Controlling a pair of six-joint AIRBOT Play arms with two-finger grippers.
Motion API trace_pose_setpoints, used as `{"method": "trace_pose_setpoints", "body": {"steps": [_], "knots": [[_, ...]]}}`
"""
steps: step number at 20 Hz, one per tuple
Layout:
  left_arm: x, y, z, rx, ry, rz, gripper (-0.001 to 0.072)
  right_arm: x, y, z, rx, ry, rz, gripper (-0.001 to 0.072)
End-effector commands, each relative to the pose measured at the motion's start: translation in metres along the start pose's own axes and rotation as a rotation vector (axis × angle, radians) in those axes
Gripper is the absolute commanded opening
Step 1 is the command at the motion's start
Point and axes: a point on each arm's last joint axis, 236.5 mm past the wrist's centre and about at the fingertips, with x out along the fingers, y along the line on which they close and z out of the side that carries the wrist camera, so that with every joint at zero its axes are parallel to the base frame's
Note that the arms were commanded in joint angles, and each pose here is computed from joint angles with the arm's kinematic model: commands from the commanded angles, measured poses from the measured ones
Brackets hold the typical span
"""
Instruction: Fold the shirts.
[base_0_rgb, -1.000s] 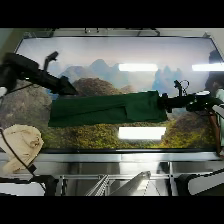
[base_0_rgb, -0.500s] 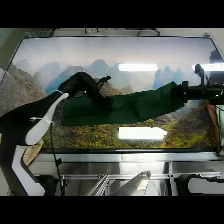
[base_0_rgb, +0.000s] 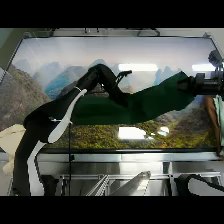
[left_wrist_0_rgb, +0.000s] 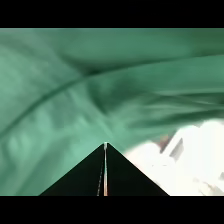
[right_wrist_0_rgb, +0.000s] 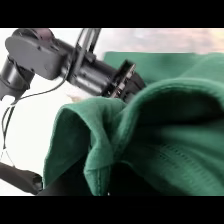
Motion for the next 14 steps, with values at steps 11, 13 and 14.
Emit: {"method": "trace_pose_setpoints", "body": {"steps": [11,13,14], "knots": [[-0.213,0.053,-0.169,-0.278,-0.356,0.089,0.0022,0.334,-0.01,-0.116,0.045,0.219,-0.168,0.0017],[-0.192,0.057,-0.182,-0.321,-0.375,0.059,0.0023,0.377,-0.011,-0.143,0.014,0.324,-0.164,0.0168],[-0.182,0.05,-0.184,-0.322,-0.388,0.009,0.0023,0.386,-0.012,-0.16,0.03,0.411,-0.18,0.0171]]}}
